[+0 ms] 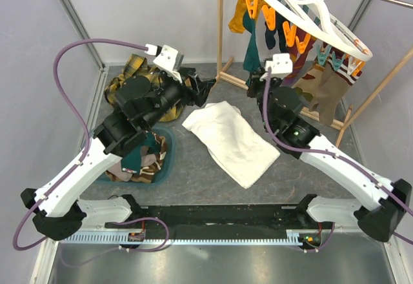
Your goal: Remove the socks clipped to the hanger
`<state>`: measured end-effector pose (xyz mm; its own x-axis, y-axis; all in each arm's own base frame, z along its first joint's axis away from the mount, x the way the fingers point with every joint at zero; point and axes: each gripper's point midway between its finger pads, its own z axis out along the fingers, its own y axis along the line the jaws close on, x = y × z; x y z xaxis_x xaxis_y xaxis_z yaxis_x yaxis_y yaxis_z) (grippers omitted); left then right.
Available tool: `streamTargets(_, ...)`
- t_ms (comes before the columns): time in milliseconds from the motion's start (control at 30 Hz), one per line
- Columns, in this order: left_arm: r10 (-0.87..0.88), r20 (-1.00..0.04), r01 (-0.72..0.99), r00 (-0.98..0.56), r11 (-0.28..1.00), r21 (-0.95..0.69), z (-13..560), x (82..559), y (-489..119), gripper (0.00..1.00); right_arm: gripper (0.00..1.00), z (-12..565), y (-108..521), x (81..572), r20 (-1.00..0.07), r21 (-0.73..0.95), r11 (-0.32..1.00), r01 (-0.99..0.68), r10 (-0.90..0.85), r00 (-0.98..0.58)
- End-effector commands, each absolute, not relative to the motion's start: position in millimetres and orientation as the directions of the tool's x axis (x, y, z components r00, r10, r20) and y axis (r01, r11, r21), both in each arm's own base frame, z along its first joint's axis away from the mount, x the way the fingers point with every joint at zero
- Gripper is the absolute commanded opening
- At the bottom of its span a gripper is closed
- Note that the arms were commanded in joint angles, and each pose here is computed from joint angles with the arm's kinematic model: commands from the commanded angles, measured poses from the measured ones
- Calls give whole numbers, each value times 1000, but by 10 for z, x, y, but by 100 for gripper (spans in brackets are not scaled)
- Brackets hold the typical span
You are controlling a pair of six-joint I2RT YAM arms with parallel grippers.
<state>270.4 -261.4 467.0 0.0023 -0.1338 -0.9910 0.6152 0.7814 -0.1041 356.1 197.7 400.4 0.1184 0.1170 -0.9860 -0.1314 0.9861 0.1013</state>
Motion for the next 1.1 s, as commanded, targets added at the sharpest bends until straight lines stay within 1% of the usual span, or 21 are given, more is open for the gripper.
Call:
streamTargets(0,-233,-972,716,-29,674,-183,4822,2528,-2805,75,0,4084,1923,3337,-971,195,960,-202,218,99)
streamTargets(100,-228,-971,767,-74,609,-202,4577,2458,-2969,75,0,4115,1860,3245,-963,233,950,-210,256,89)
streamTargets(167,-201,-976,807,-82,562,-183,4410,2411,-3085,75,0,4136,1832,3181,-956,256,940,-224,281,84)
streamTargets(233,-195,-980,827,-45,543,-147,4418,2416,-3140,75,0,4174,1813,3136,-951,270,933,-237,297,88)
streamTargets(300,-169,-985,835,-44,535,-129,4350,2456,-3218,75,0,4171,1846,3108,-948,282,924,-258,310,75)
streamTargets(367,-204,-979,840,-5,530,-115,4512,2488,-3259,76,0,4151,1853,3095,-950,280,923,-263,306,62)
streamTargets(433,-210,-978,845,-13,520,-123,4542,2530,-3336,76,0,4121,1829,3089,-949,288,924,-253,311,54)
streamTargets(467,-231,-973,856,0,503,-119,4688,2508,-3352,76,0,4107,1818,3083,-949,290,924,-249,312,51)
streamTargets(533,-237,-971,850,-21,507,-142,4719,2580,-3424,75,0,4072,1793,3069,-949,293,924,-244,313,48)
streamTargets(567,-274,-962,830,-1,536,-154,4923,2638,-3374,75,0,4056,1788,3065,-950,290,926,-244,310,47)
streamTargets(633,-301,-953,799,-15,570,-192,5016,2757,-3386,75,0,4019,1775,3062,-955,273,932,-240,292,45)
streamTargets(667,-350,-937,772,11,599,-215,5253,2810,-3303,75,0,3999,1777,3066,-958,266,934,-239,283,42)
streamTargets(700,-376,-926,757,20,610,-232,5364,2839,-3275,75,0,3986,1778,3070,-960,259,936,-238,276,41)
streamTargets(733,-370,-929,744,0,621,-247,5327,2910,-3320,75,0,3973,1786,3073,-964,246,939,-241,263,41)
streamTargets(767,-407,-913,735,26,626,-259,5530,2914,-3264,75,0,3970,1797,3077,-965,242,939,-245,259,39)
streamTargets(800,-421,-907,733,32,627,-265,5595,2935,-3269,75,0,3960,1803,3085,-966,238,940,-246,254,38)
streamTargets(833,-421,-906,728,33,631,-267,5593,2998,-3324,75,0,3966,1811,3084,-967,235,940,-249,252,39)
streamTargets(867,-439,-897,730,56,631,-264,5726,3009,-3311,75,0,3973,1819,3081,-968,229,939,-255,247,41)
streamTargets(967,-452,-885,734,112,638,-233,5899,3110,-3405,75,0,3974,1839,3081,-971,216,940,-266,234,41)
streamTargets(1067,-459,-875,738,152,642,-208,6024,3218,-3518,73,0,4001,1810,3071,-972,210,942,-262,230,51)
